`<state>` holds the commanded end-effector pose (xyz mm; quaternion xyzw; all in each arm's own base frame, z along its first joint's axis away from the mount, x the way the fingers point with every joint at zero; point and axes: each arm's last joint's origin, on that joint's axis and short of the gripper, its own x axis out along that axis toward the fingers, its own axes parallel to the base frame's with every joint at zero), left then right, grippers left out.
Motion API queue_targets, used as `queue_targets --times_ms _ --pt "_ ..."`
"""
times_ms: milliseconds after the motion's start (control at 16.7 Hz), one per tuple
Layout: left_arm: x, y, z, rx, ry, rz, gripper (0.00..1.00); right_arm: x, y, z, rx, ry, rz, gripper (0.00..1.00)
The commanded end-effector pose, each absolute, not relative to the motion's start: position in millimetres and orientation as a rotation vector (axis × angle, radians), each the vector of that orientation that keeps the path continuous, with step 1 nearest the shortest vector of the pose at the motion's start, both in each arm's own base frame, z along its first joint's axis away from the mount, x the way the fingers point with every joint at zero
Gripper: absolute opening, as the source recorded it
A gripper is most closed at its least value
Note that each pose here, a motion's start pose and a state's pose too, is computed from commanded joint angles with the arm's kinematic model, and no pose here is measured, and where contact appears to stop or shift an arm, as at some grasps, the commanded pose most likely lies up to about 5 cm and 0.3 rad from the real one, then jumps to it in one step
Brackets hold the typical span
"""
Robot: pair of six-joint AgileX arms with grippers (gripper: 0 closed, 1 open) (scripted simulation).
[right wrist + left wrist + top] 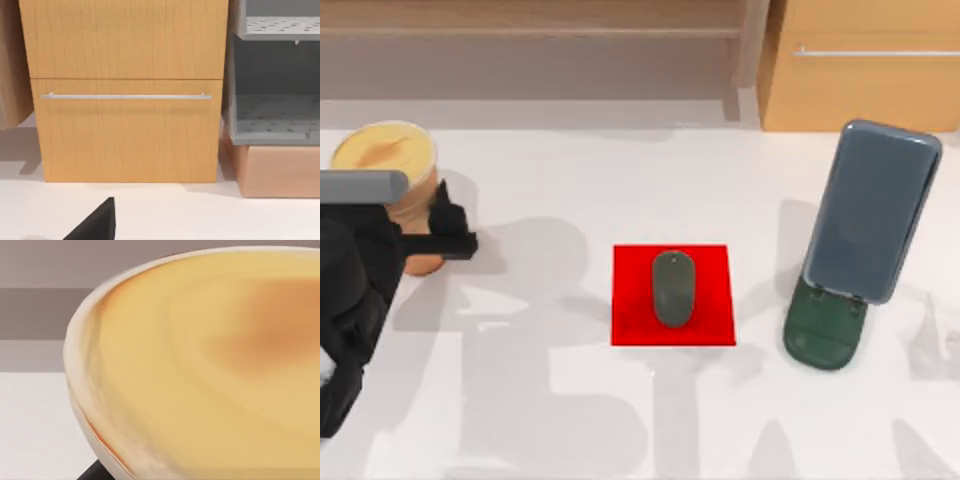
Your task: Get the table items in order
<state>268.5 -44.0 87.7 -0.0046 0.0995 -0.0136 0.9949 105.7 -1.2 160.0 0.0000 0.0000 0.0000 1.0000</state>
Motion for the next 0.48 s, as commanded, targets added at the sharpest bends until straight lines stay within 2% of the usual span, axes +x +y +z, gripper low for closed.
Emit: queue_targets --times_ms 480 --pt "268.2 -44.2 97.6 -0.007 0.2 -0.028 0.0 105.7 -1.2 160.0 0.0 0.0 0.0 1.0"
